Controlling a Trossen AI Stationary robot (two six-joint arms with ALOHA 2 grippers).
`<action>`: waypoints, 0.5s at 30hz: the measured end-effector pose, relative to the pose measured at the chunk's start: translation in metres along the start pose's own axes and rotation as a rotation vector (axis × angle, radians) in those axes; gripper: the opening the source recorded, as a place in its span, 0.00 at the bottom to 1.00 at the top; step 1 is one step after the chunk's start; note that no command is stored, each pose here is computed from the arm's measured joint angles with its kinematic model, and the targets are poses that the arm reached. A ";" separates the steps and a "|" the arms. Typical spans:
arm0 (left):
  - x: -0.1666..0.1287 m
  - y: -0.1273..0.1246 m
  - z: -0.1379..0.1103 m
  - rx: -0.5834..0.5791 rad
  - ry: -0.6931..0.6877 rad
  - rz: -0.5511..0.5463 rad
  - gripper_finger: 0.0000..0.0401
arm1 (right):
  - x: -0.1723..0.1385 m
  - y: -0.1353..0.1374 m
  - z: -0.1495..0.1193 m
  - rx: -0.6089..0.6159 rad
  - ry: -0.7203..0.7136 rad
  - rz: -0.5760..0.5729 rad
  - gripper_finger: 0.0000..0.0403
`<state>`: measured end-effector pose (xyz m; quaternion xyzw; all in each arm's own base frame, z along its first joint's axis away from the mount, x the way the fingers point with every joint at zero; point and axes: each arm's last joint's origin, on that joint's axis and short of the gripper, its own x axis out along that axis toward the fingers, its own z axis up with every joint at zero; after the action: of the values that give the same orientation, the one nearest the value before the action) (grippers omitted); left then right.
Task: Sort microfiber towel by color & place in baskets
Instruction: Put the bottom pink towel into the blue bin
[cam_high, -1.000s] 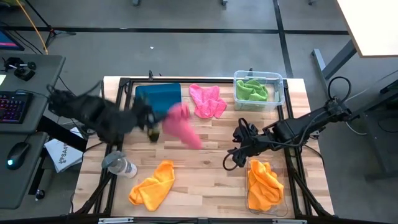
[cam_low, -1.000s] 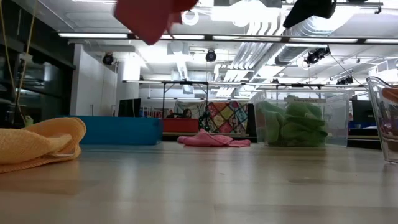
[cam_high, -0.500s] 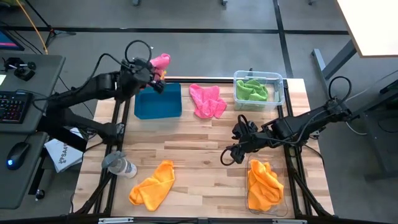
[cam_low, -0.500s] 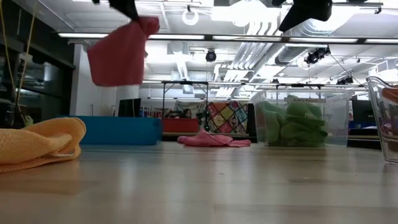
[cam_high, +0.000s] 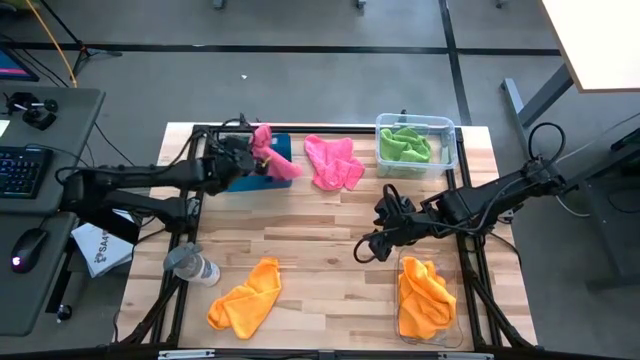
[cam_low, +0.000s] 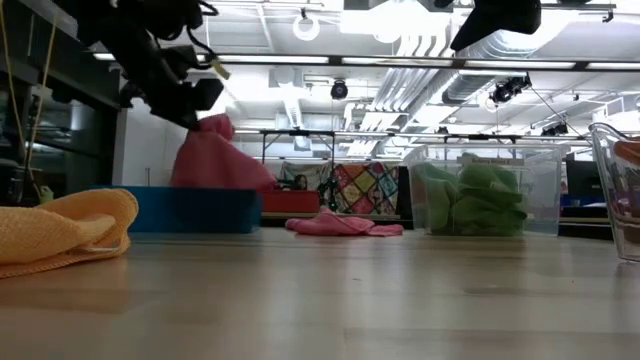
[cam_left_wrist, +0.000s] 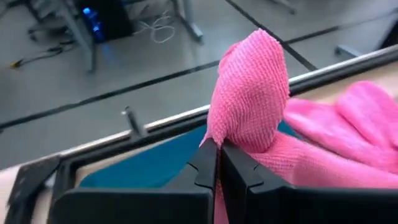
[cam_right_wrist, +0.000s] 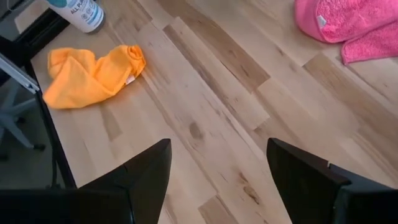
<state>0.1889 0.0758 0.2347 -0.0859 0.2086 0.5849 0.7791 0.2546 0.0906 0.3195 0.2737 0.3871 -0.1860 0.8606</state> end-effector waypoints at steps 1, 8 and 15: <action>-0.001 0.002 0.001 -0.011 -0.010 0.016 0.00 | 0.000 0.001 -0.001 0.005 0.000 0.002 0.65; -0.007 0.019 0.002 0.174 0.040 0.023 0.00 | -0.002 0.002 -0.003 0.026 -0.024 -0.008 0.65; 0.008 0.029 -0.013 0.086 0.271 0.008 0.00 | -0.002 0.001 -0.001 0.031 -0.089 -0.048 0.65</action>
<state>0.1604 0.0868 0.2223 -0.1296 0.3370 0.5615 0.7446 0.2538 0.0918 0.3207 0.2692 0.3520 -0.2246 0.8679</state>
